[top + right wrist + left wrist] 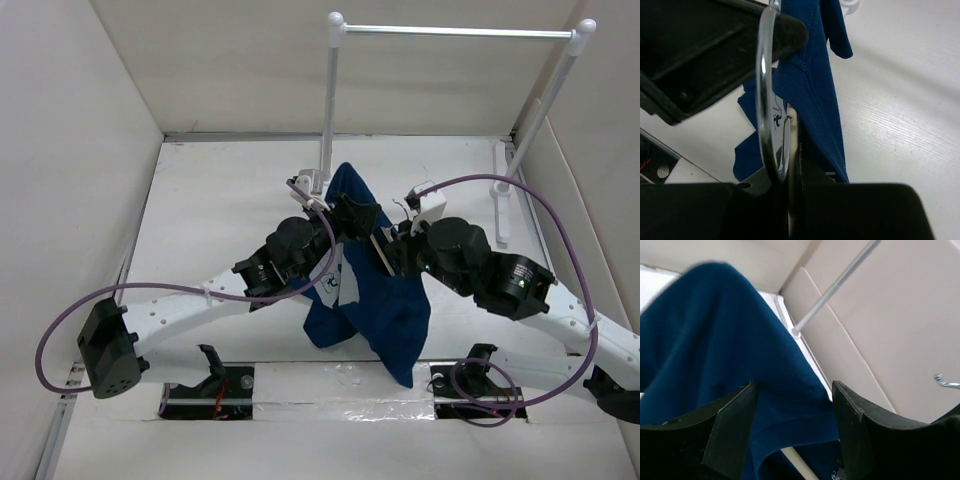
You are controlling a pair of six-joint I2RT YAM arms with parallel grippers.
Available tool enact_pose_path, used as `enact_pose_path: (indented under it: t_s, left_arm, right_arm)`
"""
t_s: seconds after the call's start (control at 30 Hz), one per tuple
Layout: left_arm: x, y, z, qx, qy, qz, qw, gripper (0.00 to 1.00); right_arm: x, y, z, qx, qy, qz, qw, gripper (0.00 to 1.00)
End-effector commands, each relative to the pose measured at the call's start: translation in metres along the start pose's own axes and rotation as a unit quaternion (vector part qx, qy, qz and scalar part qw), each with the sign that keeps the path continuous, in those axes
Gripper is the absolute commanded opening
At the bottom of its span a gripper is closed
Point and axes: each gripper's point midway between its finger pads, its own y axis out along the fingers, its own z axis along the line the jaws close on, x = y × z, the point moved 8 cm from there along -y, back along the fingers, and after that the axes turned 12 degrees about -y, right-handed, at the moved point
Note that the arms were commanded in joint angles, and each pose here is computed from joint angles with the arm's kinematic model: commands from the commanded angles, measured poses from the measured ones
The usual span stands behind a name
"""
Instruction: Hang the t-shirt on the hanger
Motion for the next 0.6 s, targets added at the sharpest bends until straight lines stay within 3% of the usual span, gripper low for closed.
enact_pose_path:
  t_s: [0.0,0.37,0.5,0.57]
  left_arm:
    - [0.011,0.004,-0.029,-0.056,-0.032,-0.003,0.998,0.57]
    - [-0.008,0.013,-0.026,-0.074,-0.055,0.028,0.995,0.54]
    - [-0.012,0.010,-0.024,-0.085,-0.069,0.033,0.993,0.44]
    - [-0.012,0.009,-0.024,-0.086,-0.073,0.033,0.993,0.31]
  right_arm:
    - [0.020,-0.004,0.007,0.017,0.025,-0.054,0.998,0.00]
    - [0.026,0.000,0.011,0.020,0.026,-0.071,0.997,0.00]
    - [0.027,0.006,0.012,0.015,0.024,-0.075,0.997,0.00]
    - [0.028,0.009,0.014,0.015,0.021,-0.076,0.997,0.00]
